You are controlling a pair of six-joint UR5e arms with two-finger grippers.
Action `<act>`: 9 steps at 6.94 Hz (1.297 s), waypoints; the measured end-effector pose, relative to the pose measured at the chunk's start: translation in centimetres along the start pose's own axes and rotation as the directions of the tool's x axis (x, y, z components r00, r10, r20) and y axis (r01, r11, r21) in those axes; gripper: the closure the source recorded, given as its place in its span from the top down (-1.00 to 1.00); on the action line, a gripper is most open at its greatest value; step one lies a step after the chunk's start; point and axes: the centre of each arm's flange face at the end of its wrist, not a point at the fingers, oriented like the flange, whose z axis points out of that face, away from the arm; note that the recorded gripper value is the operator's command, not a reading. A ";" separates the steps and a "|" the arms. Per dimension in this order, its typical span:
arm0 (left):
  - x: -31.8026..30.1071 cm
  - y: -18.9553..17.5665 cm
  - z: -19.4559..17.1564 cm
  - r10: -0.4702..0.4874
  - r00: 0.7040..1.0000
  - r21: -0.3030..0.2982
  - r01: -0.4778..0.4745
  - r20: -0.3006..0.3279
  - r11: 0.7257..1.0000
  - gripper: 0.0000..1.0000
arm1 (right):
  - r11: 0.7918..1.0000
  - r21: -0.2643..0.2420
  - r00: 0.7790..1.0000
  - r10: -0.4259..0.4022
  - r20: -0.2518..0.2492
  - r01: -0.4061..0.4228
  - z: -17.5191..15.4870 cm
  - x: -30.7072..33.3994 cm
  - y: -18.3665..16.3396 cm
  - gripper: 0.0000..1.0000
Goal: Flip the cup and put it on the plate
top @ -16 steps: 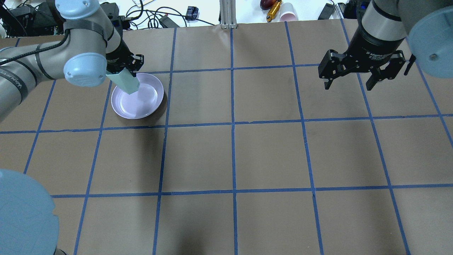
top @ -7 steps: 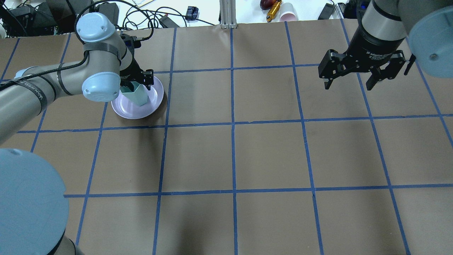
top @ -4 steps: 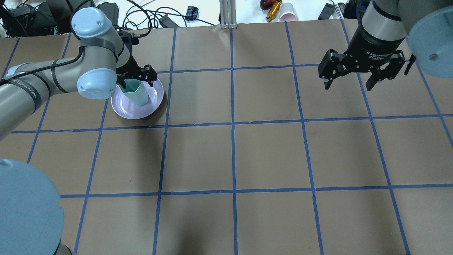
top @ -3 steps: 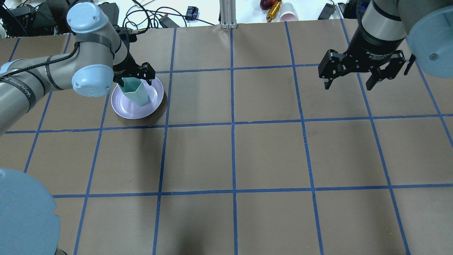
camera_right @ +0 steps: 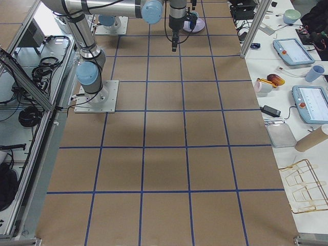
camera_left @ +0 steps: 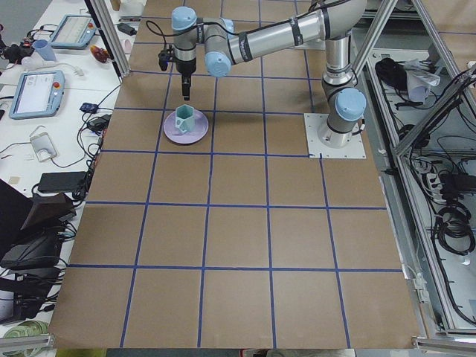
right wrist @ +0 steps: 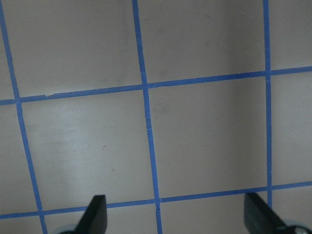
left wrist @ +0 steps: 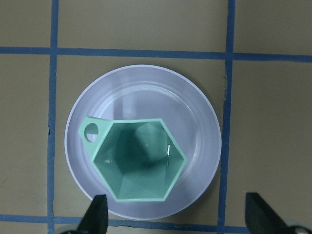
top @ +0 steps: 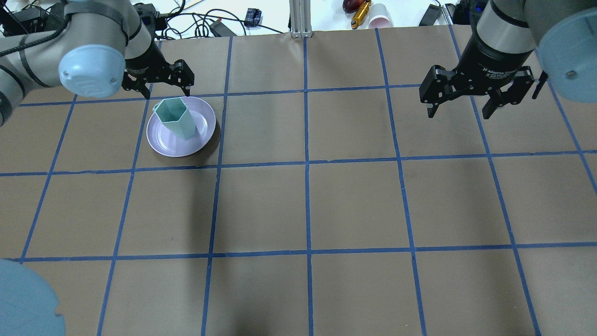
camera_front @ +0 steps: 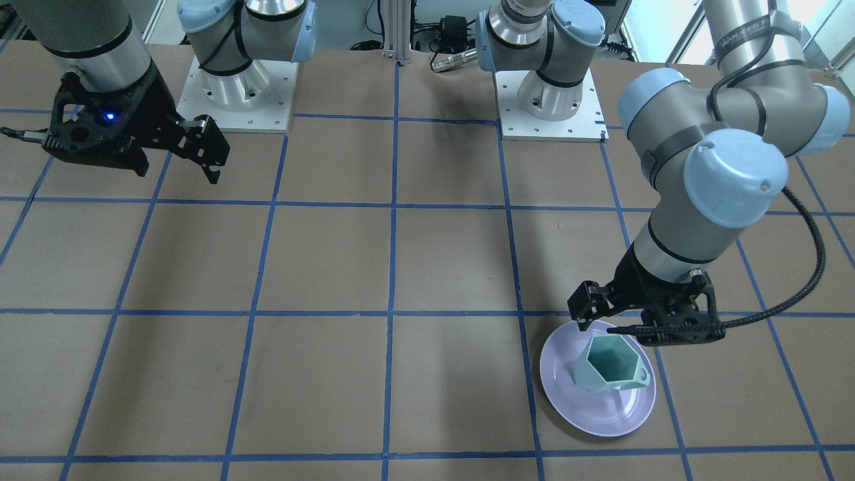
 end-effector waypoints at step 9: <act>1.2 8.5 -9.8 0.012 0.999 -0.081 -0.016 -0.044 0.997 1.00 | 1.000 0.000 1.000 0.000 0.000 0.000 0.0 0.0 0.0 1.00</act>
